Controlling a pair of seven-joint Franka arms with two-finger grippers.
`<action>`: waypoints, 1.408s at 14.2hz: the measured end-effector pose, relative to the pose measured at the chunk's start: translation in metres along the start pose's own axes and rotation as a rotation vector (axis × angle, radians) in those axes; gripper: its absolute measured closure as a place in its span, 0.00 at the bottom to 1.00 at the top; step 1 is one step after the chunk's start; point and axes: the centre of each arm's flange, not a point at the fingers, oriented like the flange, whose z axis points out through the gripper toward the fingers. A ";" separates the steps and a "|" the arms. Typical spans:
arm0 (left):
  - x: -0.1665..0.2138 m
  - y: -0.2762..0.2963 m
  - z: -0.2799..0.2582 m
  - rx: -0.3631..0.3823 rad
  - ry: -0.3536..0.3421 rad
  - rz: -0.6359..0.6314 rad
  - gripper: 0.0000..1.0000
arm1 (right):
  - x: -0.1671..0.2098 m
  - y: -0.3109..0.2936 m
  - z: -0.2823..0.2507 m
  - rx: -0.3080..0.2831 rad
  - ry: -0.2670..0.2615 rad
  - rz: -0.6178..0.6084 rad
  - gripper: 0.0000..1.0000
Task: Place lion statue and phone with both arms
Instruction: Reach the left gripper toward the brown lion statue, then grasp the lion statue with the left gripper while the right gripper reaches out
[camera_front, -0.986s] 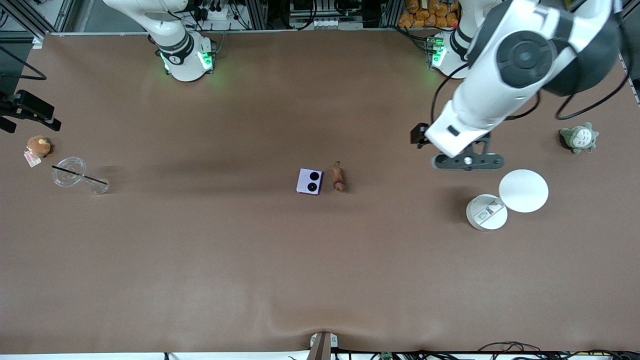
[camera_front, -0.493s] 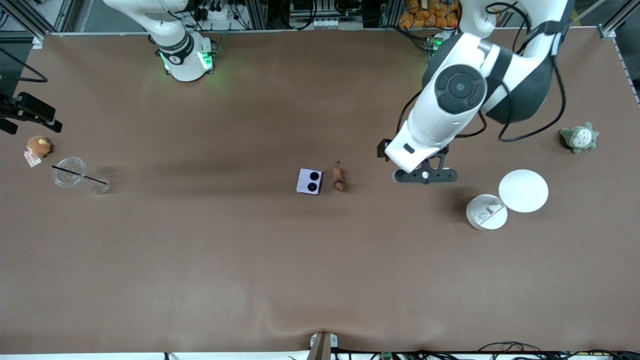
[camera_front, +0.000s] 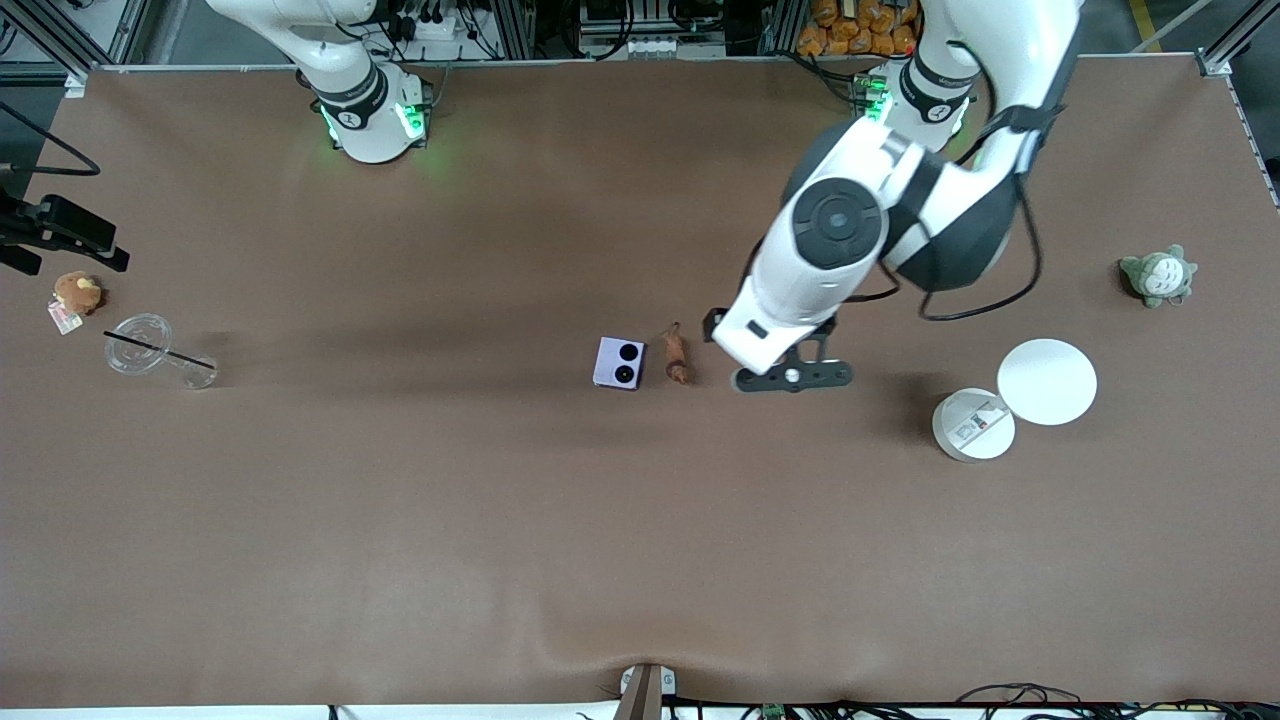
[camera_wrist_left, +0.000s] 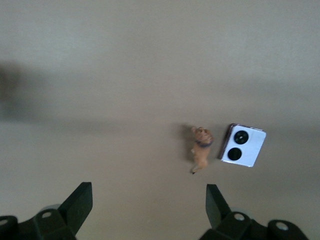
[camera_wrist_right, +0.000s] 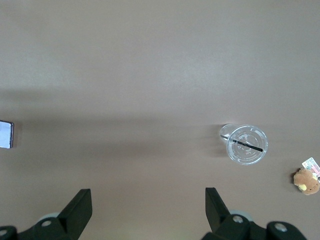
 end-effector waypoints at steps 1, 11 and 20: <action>-0.002 0.010 0.012 -0.002 -0.002 -0.007 0.00 | 0.002 0.000 0.003 0.001 -0.006 -0.001 0.00; -0.031 0.082 0.146 0.071 -0.007 -0.042 0.00 | 0.037 -0.079 0.064 0.005 -0.097 -0.142 0.00; -0.037 0.088 0.222 0.110 -0.045 -0.079 0.15 | 0.056 -0.156 0.103 -0.009 -0.141 -0.265 0.00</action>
